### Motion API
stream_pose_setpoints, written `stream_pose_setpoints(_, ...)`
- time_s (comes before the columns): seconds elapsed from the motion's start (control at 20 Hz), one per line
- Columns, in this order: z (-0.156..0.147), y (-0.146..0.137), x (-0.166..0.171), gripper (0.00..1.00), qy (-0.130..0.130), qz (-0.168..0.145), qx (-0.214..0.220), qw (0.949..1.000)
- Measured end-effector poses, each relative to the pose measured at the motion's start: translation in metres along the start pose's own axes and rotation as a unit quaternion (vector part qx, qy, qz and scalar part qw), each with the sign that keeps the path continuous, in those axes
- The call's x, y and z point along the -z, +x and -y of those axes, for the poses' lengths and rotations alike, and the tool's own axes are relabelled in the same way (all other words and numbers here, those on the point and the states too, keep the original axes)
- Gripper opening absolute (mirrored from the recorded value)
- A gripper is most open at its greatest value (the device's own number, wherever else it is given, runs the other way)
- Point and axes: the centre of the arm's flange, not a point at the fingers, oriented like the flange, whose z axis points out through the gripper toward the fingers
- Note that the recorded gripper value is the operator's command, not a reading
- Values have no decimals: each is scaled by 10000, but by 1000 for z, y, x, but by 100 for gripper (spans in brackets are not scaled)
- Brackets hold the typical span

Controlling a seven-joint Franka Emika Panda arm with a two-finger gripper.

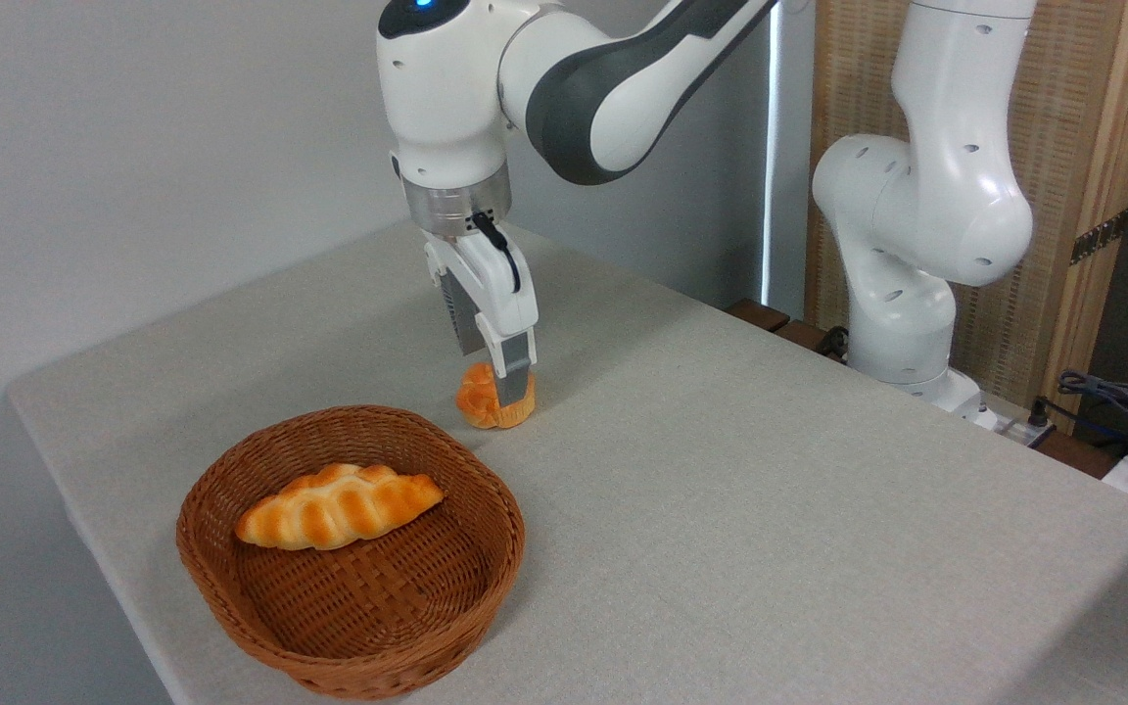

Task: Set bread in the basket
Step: 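Close the gripper on the round bread roll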

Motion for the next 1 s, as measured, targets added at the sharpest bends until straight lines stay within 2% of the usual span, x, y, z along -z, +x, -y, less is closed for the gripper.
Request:
stream_pose_setpoints(0.15, -1, 5, -7, 100, 20, 4, -38, 10000)
stream_pose_setpoints(0.3, -5, 11, -20, 100, -48, 91, -110, 9999)
stream_pose_setpoints(0.5, -8, 18, -28, 99, -111, 49, -111, 9999)
stream_pose_setpoints(0.55, -8, 18, -29, 95, -111, 50, -119, 9999)
stream_pose_setpoints(0.6, -9, 19, -30, 87, -111, 53, -128, 9998)
stream_pose_setpoints(0.7, -9, 20, -32, 84, -121, 66, -130, 9998)
stream_pose_setpoints(1.0, -7, 20, -37, 56, -158, 106, -118, 9997)
